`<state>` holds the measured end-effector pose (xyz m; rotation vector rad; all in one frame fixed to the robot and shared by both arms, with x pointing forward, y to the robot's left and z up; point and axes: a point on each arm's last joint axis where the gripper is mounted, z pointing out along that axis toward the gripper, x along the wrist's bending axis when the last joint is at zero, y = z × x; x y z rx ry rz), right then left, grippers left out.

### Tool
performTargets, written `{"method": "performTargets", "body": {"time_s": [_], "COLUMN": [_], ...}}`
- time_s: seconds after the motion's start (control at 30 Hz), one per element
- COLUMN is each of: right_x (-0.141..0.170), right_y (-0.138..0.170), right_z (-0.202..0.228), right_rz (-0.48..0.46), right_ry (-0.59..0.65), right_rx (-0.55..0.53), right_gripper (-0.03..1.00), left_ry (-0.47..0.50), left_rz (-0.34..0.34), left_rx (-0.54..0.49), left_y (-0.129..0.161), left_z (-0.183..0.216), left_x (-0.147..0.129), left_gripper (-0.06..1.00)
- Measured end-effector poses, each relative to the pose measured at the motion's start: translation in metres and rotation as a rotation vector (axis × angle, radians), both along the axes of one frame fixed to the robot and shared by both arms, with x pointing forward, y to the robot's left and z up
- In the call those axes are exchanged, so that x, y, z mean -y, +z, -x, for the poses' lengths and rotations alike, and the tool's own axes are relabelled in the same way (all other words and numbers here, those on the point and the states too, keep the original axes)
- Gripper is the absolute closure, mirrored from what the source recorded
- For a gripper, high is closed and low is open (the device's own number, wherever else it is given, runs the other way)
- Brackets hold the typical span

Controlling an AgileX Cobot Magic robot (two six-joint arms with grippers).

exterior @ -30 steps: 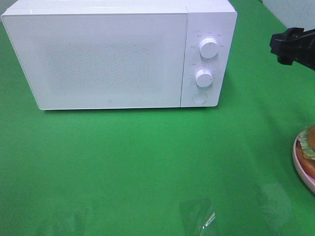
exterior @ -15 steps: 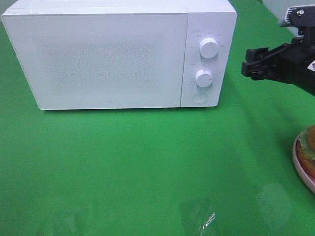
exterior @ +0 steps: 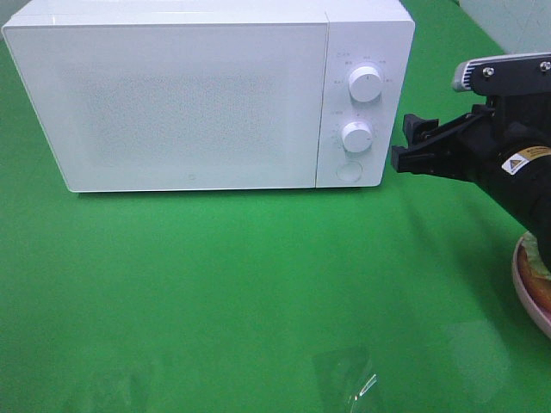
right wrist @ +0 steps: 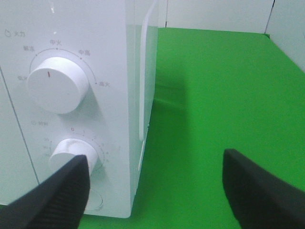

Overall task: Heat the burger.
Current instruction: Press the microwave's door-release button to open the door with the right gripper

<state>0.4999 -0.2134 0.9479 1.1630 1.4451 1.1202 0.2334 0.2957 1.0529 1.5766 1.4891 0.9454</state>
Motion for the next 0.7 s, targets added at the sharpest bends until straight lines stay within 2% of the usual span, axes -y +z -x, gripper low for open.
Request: {"method": "performTargets", "body": {"time_s": [0.37, 0.5, 0.7], "right_x": [-0.001, -0.001, -0.005], "right_y": [-0.024, -0.029, -0.033], "right_z": [-0.003, -0.005, -0.003], "right_rz": [-0.016, -0.11, -0.139], "right_ry": [-0.037, -0.059, -0.063], "right_rx": [-0.051, -0.037, -0.038], "right_gripper": [0.21, 0.21, 0.21], "left_ry": [0.0, 0.0, 0.0], "left_rz": [0.0, 0.0, 0.0], "left_rx": [0.0, 0.0, 0.0], "left_y": [0.0, 0.0, 0.0], "left_z": [0.0, 0.0, 0.0], "left_x": [0.0, 0.0, 0.0], "left_gripper": [0.09, 0.09, 0.09]}}
